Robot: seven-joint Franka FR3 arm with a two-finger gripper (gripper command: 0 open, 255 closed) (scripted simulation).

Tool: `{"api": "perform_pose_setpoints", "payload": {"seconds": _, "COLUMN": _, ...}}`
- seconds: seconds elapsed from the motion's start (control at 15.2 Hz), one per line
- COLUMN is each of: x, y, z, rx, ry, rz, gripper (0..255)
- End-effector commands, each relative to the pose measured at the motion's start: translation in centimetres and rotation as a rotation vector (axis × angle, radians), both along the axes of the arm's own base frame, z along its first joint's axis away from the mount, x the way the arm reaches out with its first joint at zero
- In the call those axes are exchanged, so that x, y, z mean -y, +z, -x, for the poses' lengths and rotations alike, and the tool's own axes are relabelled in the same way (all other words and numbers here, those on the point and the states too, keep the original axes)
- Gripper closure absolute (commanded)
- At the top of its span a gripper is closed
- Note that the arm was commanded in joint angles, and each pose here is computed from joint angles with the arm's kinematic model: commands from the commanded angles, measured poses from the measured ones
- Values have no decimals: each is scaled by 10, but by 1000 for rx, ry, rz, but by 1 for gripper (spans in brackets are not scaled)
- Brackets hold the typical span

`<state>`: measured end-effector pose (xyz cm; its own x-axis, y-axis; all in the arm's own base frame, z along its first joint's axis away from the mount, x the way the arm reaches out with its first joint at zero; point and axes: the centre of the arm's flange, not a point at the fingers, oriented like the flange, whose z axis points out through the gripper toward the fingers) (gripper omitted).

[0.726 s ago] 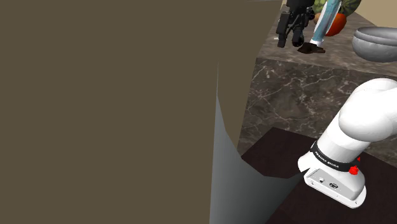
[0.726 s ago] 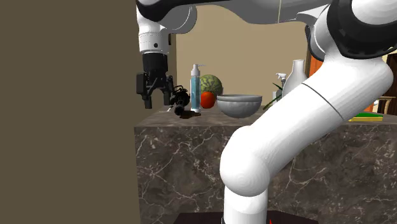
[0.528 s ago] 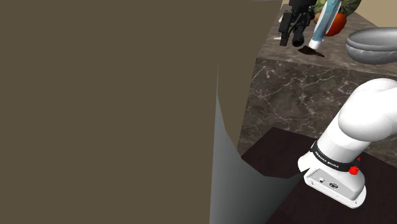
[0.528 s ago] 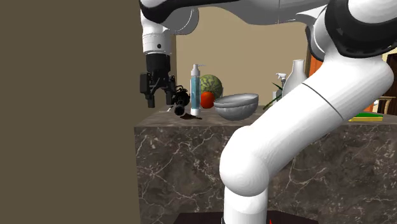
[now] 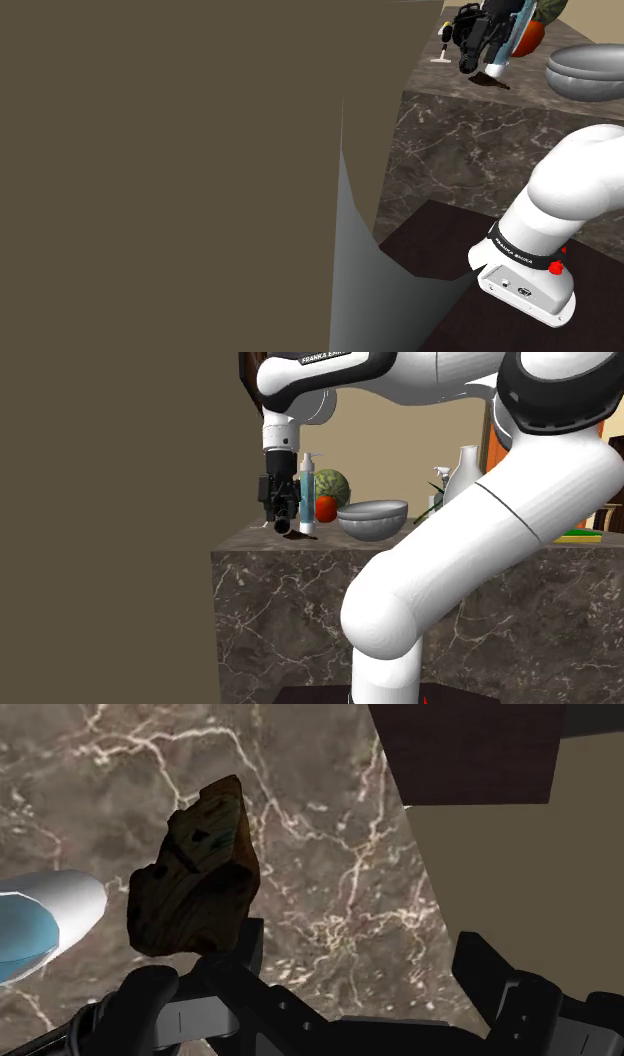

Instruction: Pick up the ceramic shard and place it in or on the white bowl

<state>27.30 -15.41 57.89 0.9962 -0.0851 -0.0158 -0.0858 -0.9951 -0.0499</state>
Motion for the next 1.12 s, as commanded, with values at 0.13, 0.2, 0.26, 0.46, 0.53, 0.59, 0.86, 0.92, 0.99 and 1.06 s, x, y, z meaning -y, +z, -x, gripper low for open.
{"api": "perform_pose_setpoints", "payload": {"seconds": 0.13, "x": 57, "y": -7, "z": 11, "rx": 11, "ry": -10, "rz": -20, "gripper": 0}}
{"api": "perform_pose_setpoints", "payload": {"seconds": 0.2, "x": 71, "y": -9, "z": 14, "rx": 14, "ry": -12, "rz": -25, "gripper": 0}}
{"api": "perform_pose_setpoints", "payload": {"seconds": 0.26, "x": 85, "y": -11, "z": 16, "rx": 17, "ry": -15, "rz": -30, "gripper": 0}}
{"api": "perform_pose_setpoints", "payload": {"seconds": 0.46, "x": 88, "y": -23, "z": 17, "rx": 18, "ry": -16, "rz": -32, "gripper": 0}}
{"api": "perform_pose_setpoints", "payload": {"seconds": 0.53, "x": 88, "y": -28, "z": 17, "rx": 18, "ry": -16, "rz": -32, "gripper": 0}}
{"api": "perform_pose_setpoints", "payload": {"seconds": 0.59, "x": 87, "y": -33, "z": 17, "rx": 18, "ry": -16, "rz": -32, "gripper": 0}}
{"api": "perform_pose_setpoints", "payload": {"seconds": 0.86, "x": 86, "y": -52, "z": 17, "rx": 18, "ry": -16, "rz": -32, "gripper": 0}}
{"api": "perform_pose_setpoints", "payload": {"seconds": 0.92, "x": 86, "y": -52, "z": 17, "rx": 18, "ry": -16, "rz": -32, "gripper": 0}}
{"api": "perform_pose_setpoints", "payload": {"seconds": 0.99, "x": 86, "y": -52, "z": 17, "rx": 18, "ry": -16, "rz": -32, "gripper": 0}}
{"api": "perform_pose_setpoints", "payload": {"seconds": 1.06, "x": 86, "y": -52, "z": 17, "rx": 18, "ry": -16, "rz": -32, "gripper": 0}}
